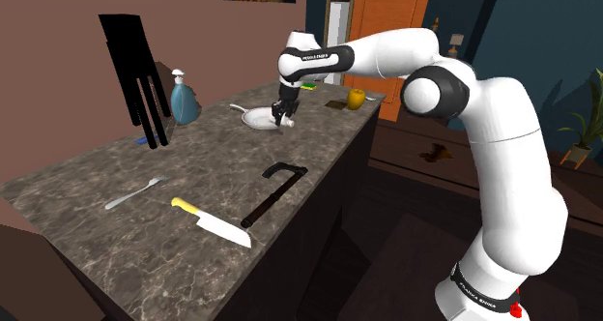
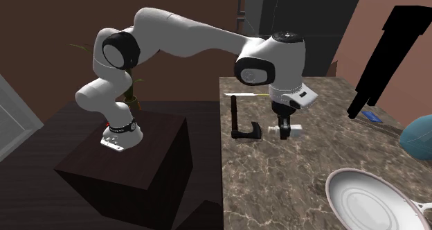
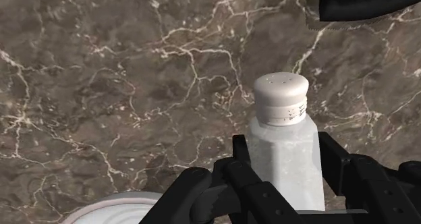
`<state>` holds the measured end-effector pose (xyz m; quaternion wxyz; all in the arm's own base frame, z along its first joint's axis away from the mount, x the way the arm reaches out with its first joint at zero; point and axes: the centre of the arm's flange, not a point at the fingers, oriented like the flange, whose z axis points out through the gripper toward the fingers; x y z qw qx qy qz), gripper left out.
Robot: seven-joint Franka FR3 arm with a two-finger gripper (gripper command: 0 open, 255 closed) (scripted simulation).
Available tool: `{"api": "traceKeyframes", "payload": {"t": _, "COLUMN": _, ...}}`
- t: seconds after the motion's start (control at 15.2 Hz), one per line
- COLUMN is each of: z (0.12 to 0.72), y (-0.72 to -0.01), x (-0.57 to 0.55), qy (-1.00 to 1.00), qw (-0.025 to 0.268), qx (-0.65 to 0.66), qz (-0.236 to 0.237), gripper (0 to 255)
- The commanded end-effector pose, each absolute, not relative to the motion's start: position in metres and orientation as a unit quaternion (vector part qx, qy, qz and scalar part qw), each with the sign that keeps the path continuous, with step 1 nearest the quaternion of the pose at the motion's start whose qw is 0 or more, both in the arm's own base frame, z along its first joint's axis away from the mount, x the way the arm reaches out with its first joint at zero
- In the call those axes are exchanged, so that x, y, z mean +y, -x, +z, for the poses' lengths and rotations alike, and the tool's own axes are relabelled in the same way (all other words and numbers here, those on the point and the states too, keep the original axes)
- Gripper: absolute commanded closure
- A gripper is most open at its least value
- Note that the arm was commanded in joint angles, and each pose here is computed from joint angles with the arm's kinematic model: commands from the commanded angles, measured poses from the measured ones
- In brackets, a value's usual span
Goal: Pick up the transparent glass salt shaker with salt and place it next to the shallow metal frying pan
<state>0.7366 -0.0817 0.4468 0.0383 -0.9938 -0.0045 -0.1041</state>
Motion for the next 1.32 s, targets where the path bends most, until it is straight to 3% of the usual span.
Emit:
{"api": "traceKeyframes", "payload": {"t": 0.0, "z": 0.446, "y": -0.748, "x": -0.105, "qy": 0.994, "qw": 0.038, "qx": -0.005, "qz": -0.104, "gripper": 255}}
{"api": "traceKeyframes", "payload": {"t": 0.33, "z": 0.446, "y": -0.776, "x": -0.157, "qy": 0.994, "qw": 0.038, "qx": -0.005, "qz": -0.104, "gripper": 255}}
{"api": "traceKeyframes", "payload": {"t": 1.25, "z": 0.372, "y": -0.776, "x": -0.157, "qy": 0.994, "qw": 0.038, "qx": -0.005, "qz": -0.104, "gripper": 255}}
